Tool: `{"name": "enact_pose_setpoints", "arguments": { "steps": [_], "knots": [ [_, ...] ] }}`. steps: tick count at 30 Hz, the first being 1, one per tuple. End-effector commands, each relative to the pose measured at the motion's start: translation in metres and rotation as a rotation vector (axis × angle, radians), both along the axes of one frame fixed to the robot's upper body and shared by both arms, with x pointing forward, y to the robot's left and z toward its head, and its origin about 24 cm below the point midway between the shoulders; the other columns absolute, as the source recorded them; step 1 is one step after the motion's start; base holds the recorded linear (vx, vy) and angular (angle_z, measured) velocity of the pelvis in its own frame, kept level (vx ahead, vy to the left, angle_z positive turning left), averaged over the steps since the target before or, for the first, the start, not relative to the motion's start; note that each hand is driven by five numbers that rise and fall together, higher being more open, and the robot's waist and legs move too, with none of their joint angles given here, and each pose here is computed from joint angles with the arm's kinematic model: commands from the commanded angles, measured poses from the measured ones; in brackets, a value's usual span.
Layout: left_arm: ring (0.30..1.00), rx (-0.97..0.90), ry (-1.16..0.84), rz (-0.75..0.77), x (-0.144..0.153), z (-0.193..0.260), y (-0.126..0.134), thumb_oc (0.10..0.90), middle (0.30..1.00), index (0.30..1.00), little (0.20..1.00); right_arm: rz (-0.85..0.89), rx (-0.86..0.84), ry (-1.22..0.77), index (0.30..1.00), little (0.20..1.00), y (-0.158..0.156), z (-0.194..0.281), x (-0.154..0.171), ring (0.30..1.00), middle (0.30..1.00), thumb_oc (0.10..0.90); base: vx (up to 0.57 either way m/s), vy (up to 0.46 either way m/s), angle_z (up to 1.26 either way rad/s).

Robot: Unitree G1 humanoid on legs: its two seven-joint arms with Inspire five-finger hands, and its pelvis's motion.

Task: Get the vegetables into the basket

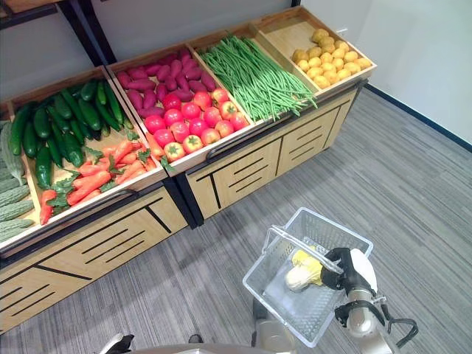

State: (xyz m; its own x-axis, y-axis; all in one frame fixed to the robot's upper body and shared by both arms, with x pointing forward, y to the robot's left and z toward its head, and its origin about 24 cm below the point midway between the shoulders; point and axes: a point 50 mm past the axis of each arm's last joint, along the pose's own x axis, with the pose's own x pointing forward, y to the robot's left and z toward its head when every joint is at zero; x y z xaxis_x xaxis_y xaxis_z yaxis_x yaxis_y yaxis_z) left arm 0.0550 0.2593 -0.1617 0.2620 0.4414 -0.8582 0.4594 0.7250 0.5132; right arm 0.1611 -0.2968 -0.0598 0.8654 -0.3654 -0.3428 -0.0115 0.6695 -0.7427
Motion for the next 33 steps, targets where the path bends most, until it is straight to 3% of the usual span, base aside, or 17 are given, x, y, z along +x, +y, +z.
{"name": "enact_pose_setpoints", "arguments": {
  "steps": [1, 10, 16, 18, 24, 33],
  "knots": [
    [1.000, 0.129, 0.021, -0.007, -0.003, 0.011, 0.032, 0.900, 1.000, 1.000, 1.000, 0.024, -0.050, -0.381, 0.300, 0.300, -0.007, 0.062, 0.041, 0.300, 0.300, 0.400, 0.06, -0.125, 0.23],
    [1.000, 0.187, 0.040, -0.107, 0.003, 0.017, 0.043, 0.900, 1.000, 1.000, 1.000, 0.013, -0.124, -0.427, 0.300, 0.300, -0.019, 0.076, 0.041, 0.300, 0.300, 0.400, 0.08, -0.096, 0.22],
    [1.000, 0.162, 0.024, -0.175, 0.010, 0.011, 0.027, 0.900, 1.000, 1.000, 1.000, -0.030, -0.155, -0.431, 0.300, 0.300, -0.027, 0.075, 0.035, 0.300, 0.300, 0.400, 0.14, 0.111, 0.29],
    [1.000, 0.150, 0.069, -0.260, 0.006, 0.008, 0.021, 0.900, 1.000, 1.000, 1.000, -0.025, -0.169, -0.430, 0.300, 0.300, -0.027, 0.076, 0.038, 0.300, 0.300, 0.400, 0.25, 0.182, 0.11],
    [1.000, 0.150, 0.137, -0.250, -0.014, 0.007, 0.023, 0.900, 1.000, 1.000, 1.000, -0.062, -0.114, -0.396, 0.300, 0.300, -0.023, 0.065, 0.029, 0.300, 0.300, 0.400, 0.25, 0.311, -0.62],
    [1.000, 0.150, 0.059, -0.199, -0.001, 0.009, 0.026, 0.900, 1.000, 1.000, 1.000, -0.060, -0.037, -0.390, 0.300, 0.300, -0.003, 0.056, 0.043, 0.300, 0.300, 0.400, 0.11, 0.279, -0.22]
  ]
}}
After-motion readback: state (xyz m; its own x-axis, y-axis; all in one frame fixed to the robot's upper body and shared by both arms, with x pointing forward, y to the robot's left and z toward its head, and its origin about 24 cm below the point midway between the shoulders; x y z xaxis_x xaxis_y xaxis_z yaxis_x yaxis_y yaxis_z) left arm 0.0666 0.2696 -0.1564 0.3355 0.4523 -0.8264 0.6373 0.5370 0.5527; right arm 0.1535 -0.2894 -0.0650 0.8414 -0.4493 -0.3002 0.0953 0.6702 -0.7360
